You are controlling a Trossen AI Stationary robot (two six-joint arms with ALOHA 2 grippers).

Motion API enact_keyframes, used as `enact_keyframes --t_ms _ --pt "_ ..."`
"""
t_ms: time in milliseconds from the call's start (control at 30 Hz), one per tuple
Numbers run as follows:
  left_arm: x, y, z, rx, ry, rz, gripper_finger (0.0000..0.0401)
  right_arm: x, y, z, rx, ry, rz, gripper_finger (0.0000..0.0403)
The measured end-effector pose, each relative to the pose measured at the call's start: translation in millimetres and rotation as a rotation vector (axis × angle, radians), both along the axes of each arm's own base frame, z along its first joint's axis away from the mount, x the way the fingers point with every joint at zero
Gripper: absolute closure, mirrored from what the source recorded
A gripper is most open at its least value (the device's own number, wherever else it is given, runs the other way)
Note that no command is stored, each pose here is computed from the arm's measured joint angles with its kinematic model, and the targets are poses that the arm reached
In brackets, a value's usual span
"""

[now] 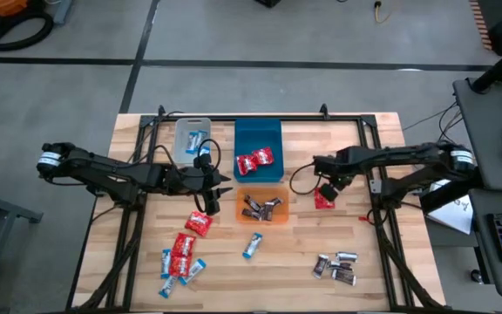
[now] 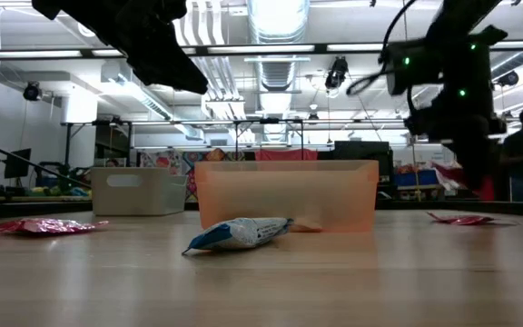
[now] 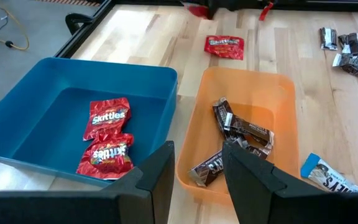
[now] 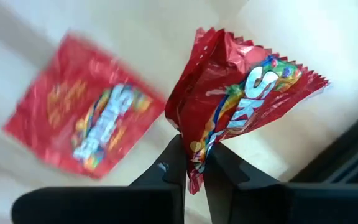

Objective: Sort candy
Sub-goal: Put the red candy into the blue bin

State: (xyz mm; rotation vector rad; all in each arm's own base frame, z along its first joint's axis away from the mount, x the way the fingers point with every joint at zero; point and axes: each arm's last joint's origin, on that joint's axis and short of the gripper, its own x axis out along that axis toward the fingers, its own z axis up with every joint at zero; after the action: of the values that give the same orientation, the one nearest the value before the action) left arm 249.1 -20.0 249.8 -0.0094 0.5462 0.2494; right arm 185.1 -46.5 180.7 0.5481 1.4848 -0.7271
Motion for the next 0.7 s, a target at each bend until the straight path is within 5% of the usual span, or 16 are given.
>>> enact_keyframes --t_ms 200,500,700 --pt "1 0 1 -0.004 -0.011 0.002 0.0282 15 -7 29 -0.196 -0.359 0.003 0.0381" --pt "1 0 2 -0.009 -0.027 0.004 0.0282 53 -14 66 -0.479 -0.949 0.205 0.0383" --pt "1 0 2 -0.010 -0.031 0.004 0.0282 74 -16 59 -0.620 -1.120 0.349 0.0384"
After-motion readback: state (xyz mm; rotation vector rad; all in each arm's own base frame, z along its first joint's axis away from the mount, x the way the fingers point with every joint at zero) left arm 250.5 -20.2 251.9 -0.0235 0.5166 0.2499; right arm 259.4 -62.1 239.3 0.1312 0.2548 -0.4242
